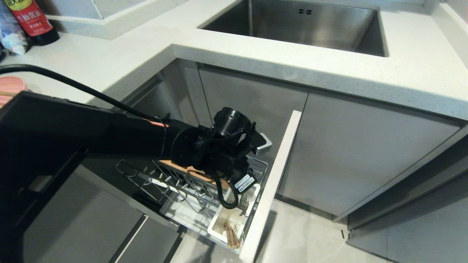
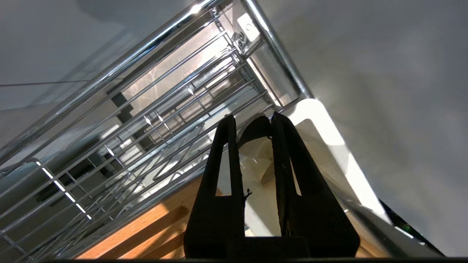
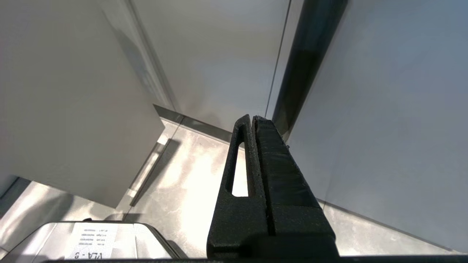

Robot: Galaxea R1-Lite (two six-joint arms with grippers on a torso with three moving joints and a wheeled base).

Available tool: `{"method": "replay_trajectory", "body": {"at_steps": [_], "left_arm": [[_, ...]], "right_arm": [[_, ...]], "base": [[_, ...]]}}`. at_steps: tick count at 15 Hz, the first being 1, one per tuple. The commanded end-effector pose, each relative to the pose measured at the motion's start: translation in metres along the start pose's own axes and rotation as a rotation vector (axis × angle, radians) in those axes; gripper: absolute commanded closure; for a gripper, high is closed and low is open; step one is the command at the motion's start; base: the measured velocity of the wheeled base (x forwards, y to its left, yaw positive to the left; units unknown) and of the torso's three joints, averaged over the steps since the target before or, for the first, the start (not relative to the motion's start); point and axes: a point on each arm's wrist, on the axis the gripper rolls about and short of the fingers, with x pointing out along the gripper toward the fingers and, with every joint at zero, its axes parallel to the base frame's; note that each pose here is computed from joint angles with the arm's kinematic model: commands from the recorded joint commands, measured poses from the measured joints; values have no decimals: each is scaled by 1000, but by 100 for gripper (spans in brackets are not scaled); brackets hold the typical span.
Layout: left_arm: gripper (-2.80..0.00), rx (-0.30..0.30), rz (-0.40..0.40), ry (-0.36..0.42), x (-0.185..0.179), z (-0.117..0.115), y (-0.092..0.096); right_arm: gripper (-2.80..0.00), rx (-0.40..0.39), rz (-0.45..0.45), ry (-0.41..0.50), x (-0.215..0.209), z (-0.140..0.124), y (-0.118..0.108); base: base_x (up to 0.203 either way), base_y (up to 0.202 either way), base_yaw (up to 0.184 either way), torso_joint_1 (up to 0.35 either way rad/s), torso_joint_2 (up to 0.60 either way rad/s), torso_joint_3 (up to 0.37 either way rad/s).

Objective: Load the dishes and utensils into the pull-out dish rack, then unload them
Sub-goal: Take the spoon out of the cupboard

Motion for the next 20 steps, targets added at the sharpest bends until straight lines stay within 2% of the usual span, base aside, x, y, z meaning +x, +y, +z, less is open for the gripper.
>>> {"method": "replay_trajectory", "body": {"at_steps": [1,12,20], "left_arm": [[0,1,0,-2,-2,0,0],[0,-30,63,-132,-80,5,8],[0,-53,93,-189,-111,3,11]], "right_arm": [[0,-1,0,1,0,0,0],[0,-1,0,1,0,0,0],[0,-1,0,0,0,0,0]], "base": [[0,0,0,0,0,0],[0,0,0,0,0,0],[0,0,0,0,0,0]]}}
